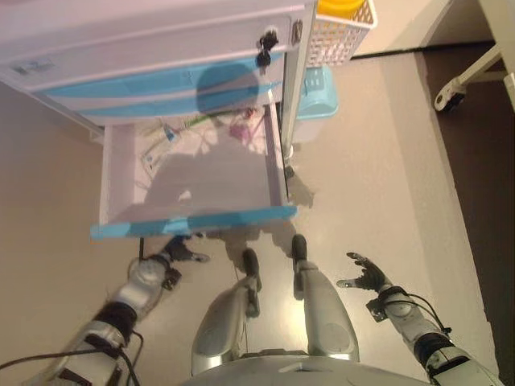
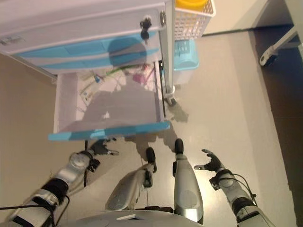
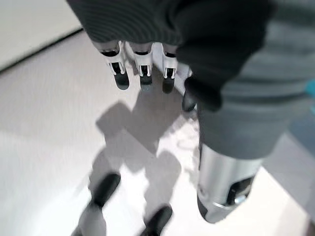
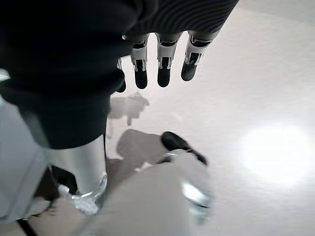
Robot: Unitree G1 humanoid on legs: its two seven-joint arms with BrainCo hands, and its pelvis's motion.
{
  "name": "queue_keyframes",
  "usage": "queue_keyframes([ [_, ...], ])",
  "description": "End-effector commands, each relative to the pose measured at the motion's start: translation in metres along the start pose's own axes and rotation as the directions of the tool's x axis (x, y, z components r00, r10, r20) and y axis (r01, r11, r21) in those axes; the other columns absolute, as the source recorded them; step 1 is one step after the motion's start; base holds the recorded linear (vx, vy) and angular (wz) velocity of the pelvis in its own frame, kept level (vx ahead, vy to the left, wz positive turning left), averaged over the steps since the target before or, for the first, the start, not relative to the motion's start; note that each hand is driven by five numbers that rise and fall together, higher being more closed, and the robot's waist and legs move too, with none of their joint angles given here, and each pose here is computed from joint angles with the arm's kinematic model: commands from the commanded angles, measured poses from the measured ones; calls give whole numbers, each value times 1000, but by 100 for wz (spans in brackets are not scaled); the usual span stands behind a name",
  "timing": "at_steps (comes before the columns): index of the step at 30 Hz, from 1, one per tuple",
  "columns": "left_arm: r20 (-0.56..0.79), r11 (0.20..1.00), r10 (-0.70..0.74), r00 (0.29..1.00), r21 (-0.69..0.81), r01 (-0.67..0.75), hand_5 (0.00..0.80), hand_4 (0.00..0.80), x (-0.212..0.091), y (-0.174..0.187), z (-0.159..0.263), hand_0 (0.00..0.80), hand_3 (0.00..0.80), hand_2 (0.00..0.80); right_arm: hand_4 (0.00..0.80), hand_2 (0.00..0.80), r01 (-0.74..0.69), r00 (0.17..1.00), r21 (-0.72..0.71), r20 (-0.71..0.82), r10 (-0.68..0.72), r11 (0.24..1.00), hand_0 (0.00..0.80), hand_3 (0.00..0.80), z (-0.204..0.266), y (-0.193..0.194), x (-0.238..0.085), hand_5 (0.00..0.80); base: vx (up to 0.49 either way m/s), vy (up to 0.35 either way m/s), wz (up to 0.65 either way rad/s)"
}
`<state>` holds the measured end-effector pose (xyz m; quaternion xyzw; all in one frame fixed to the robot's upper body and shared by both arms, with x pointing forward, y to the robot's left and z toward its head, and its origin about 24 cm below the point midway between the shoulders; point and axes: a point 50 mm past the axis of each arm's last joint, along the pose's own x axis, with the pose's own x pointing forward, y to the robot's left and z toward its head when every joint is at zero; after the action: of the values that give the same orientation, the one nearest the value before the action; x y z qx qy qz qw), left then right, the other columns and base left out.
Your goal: Open the drawer and pick up the medicine
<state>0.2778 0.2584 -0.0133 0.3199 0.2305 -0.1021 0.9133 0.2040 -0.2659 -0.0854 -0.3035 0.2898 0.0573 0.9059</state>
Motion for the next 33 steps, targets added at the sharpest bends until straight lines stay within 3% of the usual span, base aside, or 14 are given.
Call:
queue_keyframes([
  [1, 177, 984, 174, 969, 5, -177, 0, 0, -2, 74, 62, 0, 0, 0, 0, 0, -6, 1000, -14, -4, 6, 1000, 0, 0, -12, -2, -12, 0, 6, 35, 1],
  [8, 190, 947, 300, 935, 63, -316, 0, 0, -18, 153, 110, 0, 0, 0, 0, 0, 5, 1000, -11, 3, -5, 1000, 0, 0, -16, -10, -16, 0, 27, 45, -8],
  [12, 180, 912, 399, 899, 26, -409, 0, 0, -30, 190, 128, 0, 0, 0, 0, 0, -7, 1000, -25, 9, 7, 1000, 0, 0, -17, -12, -18, 0, 31, 71, -25],
  [16, 172, 826, 562, 809, -65, -560, 0, 0, -51, 235, 155, 0, 0, 0, 0, 0, -15, 1000, -40, 22, 16, 999, 0, 0, -16, -11, -18, 0, 63, 92, -22],
  [20, 164, 721, 692, 703, -120, -682, 0, 0, -63, 257, 171, 0, 0, 0, 0, 0, -20, 999, -68, 42, 22, 997, 0, 0, -13, -8, -16, 0, -12, 44, -14],
  [24, 206, 687, 727, 655, -221, -692, 0, 0, -62, 256, 183, 0, 0, 0, 0, 0, -13, 998, -70, 55, 17, 997, 0, 0, -9, -5, -14, 0, -27, 14, -10],
  [29, 296, 776, 613, 733, -403, -486, 0, 0, -35, 217, 179, 0, 0, 0, 0, 0, -19, 998, -55, 66, 22, 998, 0, 0, -6, 3, -12, 0, -64, -42, 5],
  [33, 304, 813, 506, 807, -481, -329, 0, 0, -10, 163, 133, 0, 0, 0, 0, 0, -30, 997, -17, 67, 31, 999, 0, 0, -7, 13, -13, 0, 8, -101, 5],
])
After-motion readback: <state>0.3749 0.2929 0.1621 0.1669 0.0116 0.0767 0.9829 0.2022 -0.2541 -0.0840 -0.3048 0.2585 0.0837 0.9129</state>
